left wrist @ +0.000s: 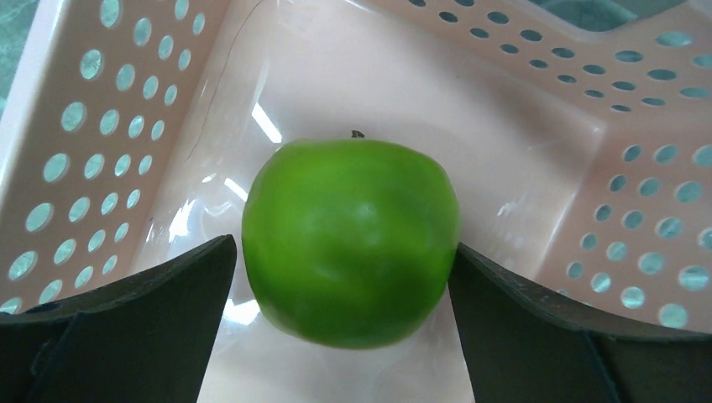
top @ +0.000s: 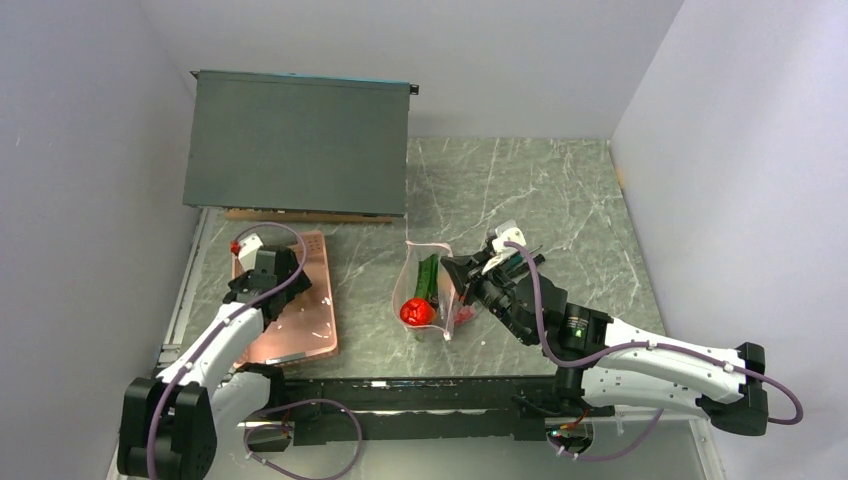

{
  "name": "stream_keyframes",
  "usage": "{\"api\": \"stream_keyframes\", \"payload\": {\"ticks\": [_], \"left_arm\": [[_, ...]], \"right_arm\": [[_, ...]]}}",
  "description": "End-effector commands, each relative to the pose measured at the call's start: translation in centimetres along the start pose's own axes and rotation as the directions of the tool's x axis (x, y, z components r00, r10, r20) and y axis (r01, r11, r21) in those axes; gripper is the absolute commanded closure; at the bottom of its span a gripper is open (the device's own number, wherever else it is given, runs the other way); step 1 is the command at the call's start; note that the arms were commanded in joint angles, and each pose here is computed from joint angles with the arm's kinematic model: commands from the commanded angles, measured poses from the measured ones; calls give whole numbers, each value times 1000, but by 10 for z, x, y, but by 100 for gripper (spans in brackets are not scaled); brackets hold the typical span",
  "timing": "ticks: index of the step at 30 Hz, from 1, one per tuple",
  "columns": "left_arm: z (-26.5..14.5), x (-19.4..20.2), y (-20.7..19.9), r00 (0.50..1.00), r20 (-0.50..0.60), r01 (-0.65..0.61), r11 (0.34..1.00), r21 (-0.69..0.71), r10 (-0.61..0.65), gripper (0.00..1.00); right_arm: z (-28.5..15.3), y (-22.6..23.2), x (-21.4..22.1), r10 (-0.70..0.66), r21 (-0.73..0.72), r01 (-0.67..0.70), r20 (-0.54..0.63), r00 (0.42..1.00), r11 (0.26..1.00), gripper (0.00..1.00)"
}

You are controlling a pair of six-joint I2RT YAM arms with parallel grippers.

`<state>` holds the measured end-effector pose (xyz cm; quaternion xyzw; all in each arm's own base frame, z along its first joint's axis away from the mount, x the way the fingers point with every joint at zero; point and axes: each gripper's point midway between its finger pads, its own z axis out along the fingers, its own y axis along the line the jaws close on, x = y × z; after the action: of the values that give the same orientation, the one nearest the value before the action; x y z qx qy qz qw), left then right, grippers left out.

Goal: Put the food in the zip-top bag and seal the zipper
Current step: Pick up the fake fruit from the bin.

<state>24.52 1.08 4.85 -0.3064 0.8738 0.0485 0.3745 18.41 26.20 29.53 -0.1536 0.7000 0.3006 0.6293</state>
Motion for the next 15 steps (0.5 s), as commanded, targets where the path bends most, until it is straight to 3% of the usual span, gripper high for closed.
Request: {"api": "stream_keyframes", "payload": {"ticks": [1, 3, 9, 15], "left_arm": [[4, -20, -8, 999, 39, -21, 1000, 5, 21, 0], [5, -20, -6, 999, 23, -25, 1000, -4, 25, 4], [-3, -23, -7, 999, 32, -23, 1000, 21, 23, 37], [-32, -23, -25, 1000, -14, -8, 986, 167, 11, 63]], "right_arm": [[-2, 8, -25, 51, -25, -49, 64, 997, 998, 100], [-2, 7, -25, 50, -22, -49, 65, 997, 999, 100], [-1, 7, -25, 49, -21, -48, 65, 997, 999, 100], [0, 7, -23, 46, -20, -45, 61, 997, 999, 100]]}}
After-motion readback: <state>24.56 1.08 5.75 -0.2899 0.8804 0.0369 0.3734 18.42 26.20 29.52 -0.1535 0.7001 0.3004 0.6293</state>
